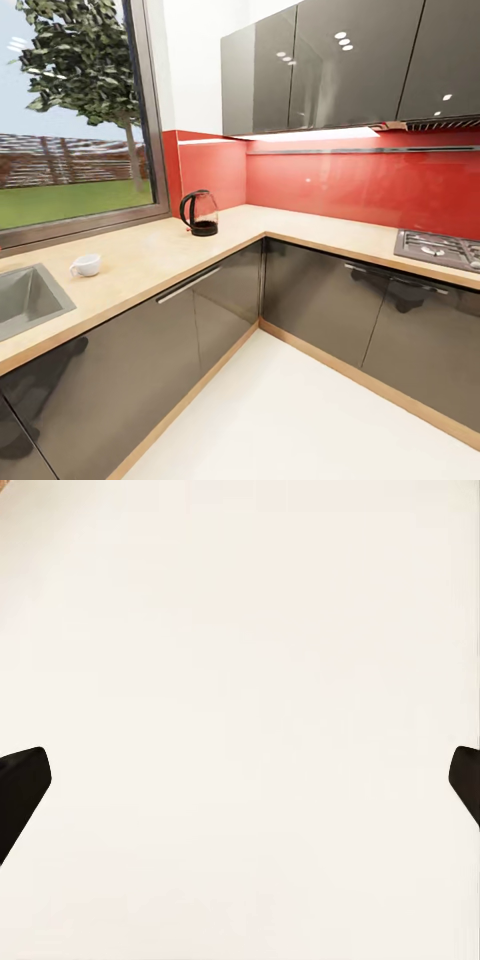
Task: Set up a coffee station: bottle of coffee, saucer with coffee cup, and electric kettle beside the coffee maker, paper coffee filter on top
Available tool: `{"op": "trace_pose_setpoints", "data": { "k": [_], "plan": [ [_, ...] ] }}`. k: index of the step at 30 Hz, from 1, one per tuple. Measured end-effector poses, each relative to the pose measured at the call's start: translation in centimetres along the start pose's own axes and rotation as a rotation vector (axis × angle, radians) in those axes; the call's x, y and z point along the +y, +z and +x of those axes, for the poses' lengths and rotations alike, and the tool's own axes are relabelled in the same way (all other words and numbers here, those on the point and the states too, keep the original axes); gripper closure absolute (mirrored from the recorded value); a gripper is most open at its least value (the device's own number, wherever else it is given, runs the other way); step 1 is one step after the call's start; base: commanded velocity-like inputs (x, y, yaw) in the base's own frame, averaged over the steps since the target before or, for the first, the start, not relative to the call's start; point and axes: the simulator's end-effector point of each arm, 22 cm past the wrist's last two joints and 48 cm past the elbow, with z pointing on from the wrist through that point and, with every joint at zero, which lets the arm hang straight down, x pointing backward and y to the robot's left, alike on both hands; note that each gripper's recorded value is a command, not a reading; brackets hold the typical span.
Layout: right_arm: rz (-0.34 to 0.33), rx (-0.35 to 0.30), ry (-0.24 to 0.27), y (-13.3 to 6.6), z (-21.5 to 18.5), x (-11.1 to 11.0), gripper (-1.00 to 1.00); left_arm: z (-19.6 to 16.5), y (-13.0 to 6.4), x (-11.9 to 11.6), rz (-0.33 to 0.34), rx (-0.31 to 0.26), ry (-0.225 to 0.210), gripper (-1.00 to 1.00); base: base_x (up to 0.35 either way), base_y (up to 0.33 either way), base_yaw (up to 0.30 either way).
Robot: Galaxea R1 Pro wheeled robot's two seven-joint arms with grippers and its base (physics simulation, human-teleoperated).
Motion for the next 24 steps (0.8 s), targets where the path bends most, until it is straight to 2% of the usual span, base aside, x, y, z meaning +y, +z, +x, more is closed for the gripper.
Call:
{"op": "trace_pose_setpoints", "data": {
  "k": [5,10,24],
  "plan": [
    [0.001,0.000,-0.001,0.01,0.00,-0.01,-1.00,-0.01,-0.01,0.02,0.000,0.000,0.000,-1.00,0.240,-0.221,0.055],
    [0.001,0.000,-0.001,0.02,0.00,-0.01,-1.00,0.01,0.01,0.00,0.000,0.000,0.000,-1.00,0.186,-0.175,0.180],
    [0.001,0.001,-0.001,0.03,0.02,-0.01,-1.00,0.01,0.02,0.00,0.000,0.000,0.000,-1.00,0.016,-0.015,0.265]
  ]
}}
